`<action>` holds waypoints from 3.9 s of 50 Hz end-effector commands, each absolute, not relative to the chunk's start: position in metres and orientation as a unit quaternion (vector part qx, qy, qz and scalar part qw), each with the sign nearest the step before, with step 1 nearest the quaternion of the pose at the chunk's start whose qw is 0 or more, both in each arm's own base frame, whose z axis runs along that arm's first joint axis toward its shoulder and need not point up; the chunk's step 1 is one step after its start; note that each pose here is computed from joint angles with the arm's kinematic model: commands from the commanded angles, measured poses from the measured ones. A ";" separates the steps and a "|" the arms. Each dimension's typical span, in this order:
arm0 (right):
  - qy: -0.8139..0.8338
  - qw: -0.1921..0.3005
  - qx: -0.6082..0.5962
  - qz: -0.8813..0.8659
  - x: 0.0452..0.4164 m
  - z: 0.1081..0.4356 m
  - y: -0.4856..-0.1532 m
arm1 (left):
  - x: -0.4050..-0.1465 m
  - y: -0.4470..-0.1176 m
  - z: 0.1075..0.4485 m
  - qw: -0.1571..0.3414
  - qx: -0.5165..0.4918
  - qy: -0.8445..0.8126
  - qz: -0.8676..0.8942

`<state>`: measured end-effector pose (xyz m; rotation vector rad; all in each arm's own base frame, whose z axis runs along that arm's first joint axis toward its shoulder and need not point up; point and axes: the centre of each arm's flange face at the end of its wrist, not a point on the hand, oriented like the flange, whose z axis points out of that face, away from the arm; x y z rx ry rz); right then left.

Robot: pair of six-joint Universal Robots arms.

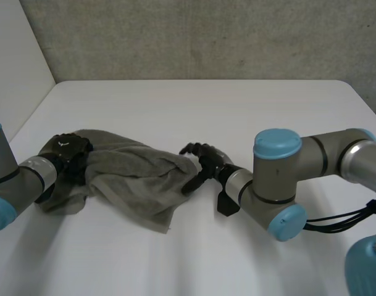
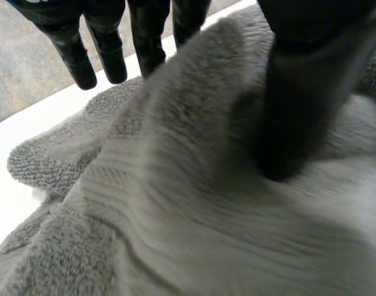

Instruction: Fold the towel.

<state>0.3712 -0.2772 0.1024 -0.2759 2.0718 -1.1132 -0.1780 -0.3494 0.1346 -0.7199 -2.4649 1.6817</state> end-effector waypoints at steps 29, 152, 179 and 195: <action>0.451 0.372 -0.266 -0.766 0.295 0.419 -0.270 | -0.236 -0.298 0.401 0.171 -0.178 -0.533 0.809; 0.778 0.139 -0.418 -0.449 0.219 0.179 -0.231 | -0.185 -0.252 0.161 0.049 -0.366 -0.808 0.460; 0.761 0.138 -0.348 -0.531 0.211 0.186 -0.247 | -0.186 -0.219 0.178 0.101 -0.363 -0.794 0.478; 0.759 0.134 -0.344 -0.536 0.210 0.182 -0.247 | -0.181 -0.225 0.196 0.094 -0.339 -0.787 0.506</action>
